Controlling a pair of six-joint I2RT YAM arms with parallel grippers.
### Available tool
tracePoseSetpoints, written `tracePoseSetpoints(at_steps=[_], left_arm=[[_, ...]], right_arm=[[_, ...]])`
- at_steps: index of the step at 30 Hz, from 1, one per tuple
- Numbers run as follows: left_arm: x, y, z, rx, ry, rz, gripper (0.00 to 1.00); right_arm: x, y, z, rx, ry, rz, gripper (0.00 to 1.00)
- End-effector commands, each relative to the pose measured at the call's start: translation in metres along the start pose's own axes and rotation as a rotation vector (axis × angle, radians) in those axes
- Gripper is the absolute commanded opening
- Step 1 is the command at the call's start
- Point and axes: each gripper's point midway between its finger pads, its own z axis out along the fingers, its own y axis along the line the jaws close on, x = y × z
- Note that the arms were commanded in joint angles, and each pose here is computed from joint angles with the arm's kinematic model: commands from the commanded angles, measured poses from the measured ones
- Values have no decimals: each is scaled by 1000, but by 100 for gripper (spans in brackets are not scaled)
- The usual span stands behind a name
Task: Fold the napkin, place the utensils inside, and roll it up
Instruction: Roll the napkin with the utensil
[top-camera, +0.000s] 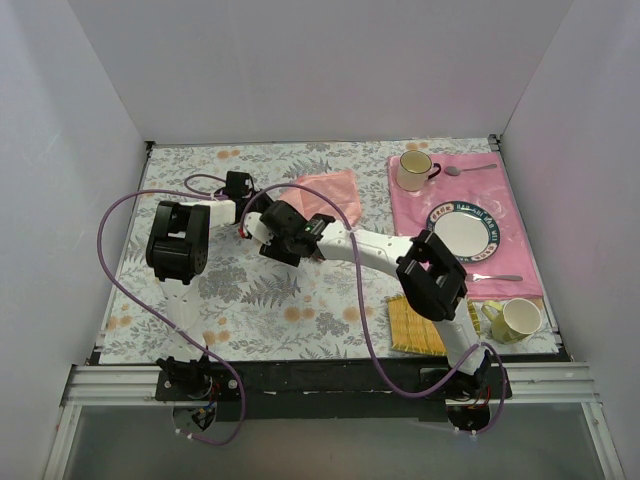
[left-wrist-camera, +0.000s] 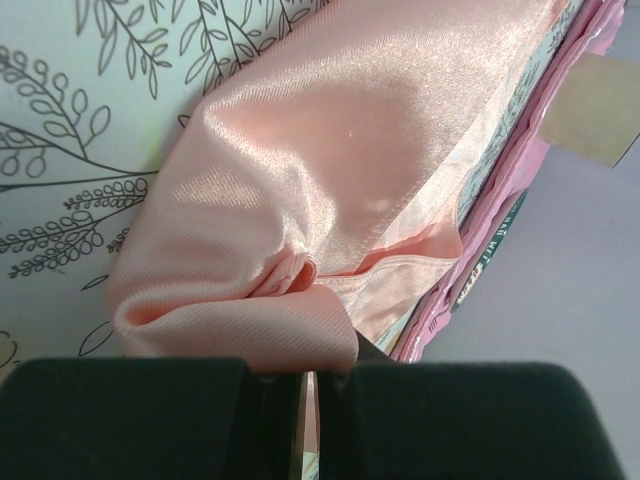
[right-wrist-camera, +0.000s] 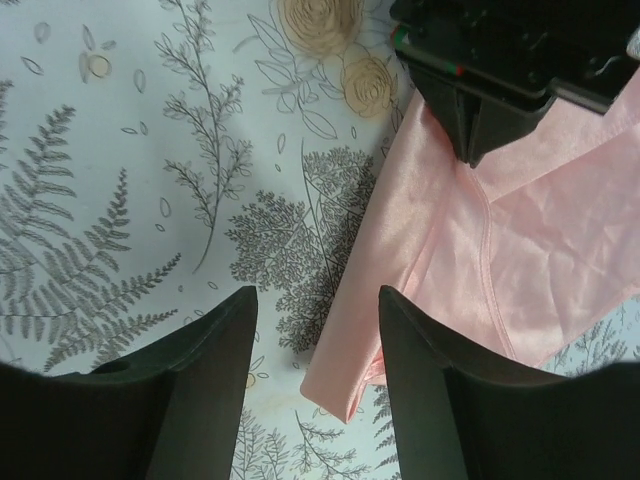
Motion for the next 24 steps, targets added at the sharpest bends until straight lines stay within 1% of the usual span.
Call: tracePoseSetpoints(at_steps=[1,10,17,20,24], left_arm=[[31,106,7,-321,50,-113,0],[25,106,8,-308,50,-126,0],[25,104,9,-301,55,-124,0],[25,104,8,-300,55,-125,0],[24,103,9,-296,55,-124,0]], right_arm=[[1,-28,9,152,-23,-47,59],[10,-29,35,185,5,-79,59],[24,-38,50,210,45,-30,61],[32,-39,56,197,61,-23,61],[45,-40,62,158,69,26,60]])
